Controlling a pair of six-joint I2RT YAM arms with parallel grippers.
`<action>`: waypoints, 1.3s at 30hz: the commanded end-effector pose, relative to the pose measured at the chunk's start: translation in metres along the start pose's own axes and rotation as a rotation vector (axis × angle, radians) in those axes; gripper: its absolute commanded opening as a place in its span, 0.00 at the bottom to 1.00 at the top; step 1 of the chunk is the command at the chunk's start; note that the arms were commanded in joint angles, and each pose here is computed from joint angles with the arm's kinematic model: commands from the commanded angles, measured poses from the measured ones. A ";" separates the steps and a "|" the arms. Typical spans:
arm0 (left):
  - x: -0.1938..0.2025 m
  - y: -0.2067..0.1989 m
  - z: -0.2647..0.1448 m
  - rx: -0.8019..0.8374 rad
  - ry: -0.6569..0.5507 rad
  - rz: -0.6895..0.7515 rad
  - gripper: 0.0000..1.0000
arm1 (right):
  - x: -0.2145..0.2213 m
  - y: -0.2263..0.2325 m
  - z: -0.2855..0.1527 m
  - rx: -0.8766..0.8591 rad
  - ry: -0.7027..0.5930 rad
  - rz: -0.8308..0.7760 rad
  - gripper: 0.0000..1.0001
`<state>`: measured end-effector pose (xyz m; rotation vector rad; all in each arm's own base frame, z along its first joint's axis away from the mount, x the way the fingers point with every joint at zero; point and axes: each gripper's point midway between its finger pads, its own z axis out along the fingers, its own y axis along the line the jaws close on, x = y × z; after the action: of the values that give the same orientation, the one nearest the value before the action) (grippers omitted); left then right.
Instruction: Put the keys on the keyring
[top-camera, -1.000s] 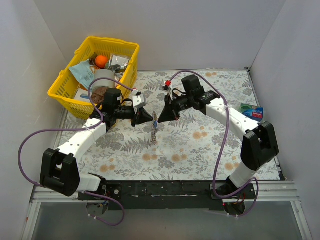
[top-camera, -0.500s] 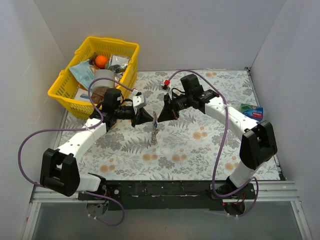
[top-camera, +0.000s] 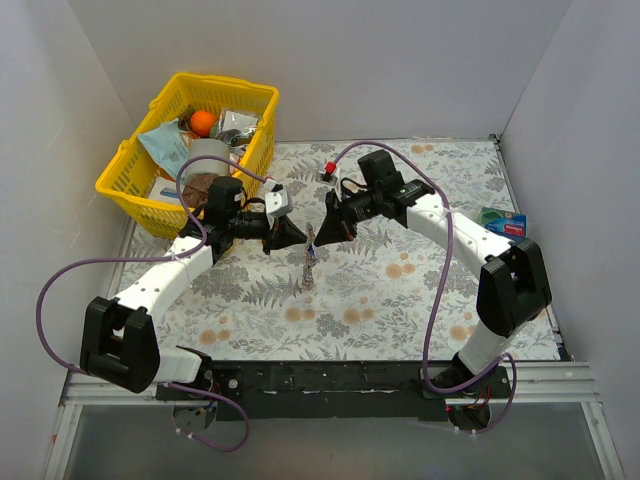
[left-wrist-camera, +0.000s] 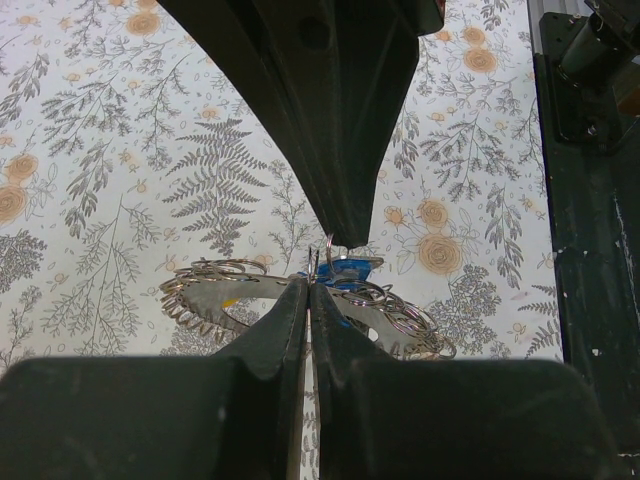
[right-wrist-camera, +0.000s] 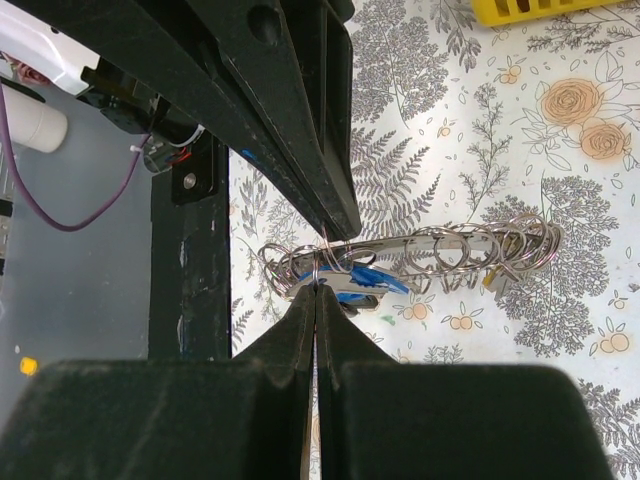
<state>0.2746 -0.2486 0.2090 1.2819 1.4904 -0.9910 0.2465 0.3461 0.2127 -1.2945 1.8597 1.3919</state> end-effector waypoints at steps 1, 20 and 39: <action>-0.027 -0.005 -0.008 0.006 -0.059 0.093 0.00 | -0.024 0.006 -0.004 0.003 -0.034 -0.072 0.01; -0.028 -0.006 -0.008 0.010 -0.060 0.095 0.00 | -0.014 -0.007 0.000 0.048 -0.007 -0.043 0.01; -0.029 -0.007 -0.010 0.003 -0.060 0.105 0.00 | 0.005 -0.013 0.004 0.055 0.019 -0.016 0.01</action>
<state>0.2744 -0.2476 0.2107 1.2849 1.4805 -0.9876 0.2536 0.3458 0.2038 -1.2847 1.9025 1.3259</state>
